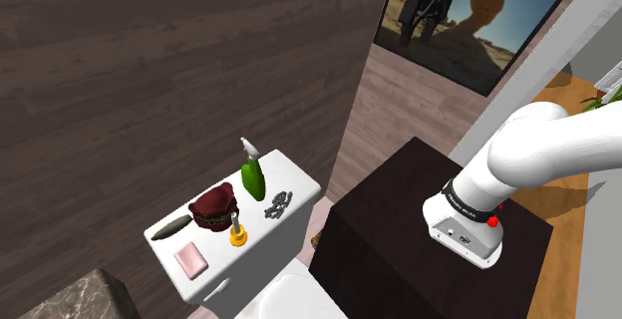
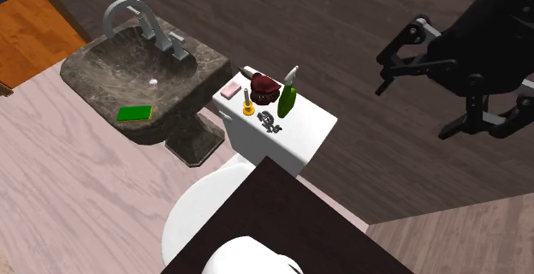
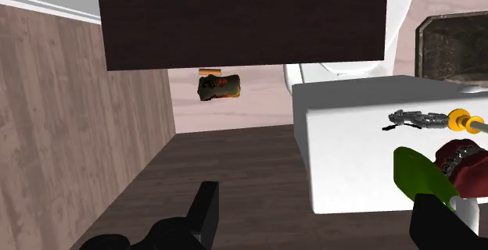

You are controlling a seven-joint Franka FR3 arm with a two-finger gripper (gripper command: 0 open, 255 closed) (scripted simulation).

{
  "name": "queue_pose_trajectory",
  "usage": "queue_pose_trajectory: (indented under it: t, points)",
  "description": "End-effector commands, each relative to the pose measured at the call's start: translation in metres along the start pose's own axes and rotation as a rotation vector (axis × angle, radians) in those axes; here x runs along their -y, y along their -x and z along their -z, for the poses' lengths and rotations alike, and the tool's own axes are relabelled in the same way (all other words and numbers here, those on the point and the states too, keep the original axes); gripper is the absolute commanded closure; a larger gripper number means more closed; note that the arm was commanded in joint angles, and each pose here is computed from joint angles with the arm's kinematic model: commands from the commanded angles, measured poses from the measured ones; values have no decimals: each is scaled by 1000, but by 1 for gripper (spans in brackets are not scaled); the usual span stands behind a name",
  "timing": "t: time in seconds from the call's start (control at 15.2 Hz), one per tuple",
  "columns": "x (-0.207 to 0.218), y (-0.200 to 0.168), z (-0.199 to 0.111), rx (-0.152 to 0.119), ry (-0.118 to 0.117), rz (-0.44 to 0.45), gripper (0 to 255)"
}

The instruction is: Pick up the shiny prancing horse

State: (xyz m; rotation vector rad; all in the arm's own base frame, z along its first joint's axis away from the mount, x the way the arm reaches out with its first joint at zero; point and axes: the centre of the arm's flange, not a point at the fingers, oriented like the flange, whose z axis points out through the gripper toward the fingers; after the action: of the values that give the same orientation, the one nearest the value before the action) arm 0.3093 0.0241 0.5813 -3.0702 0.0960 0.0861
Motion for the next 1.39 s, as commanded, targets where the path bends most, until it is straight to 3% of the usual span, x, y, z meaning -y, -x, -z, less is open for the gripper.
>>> queue_pose_trajectory:
  t: [0.0,1.32]
  points:
    - [0,0,0,0,0,0,0]
    - [149,7,-218,-195,-13,41,0]
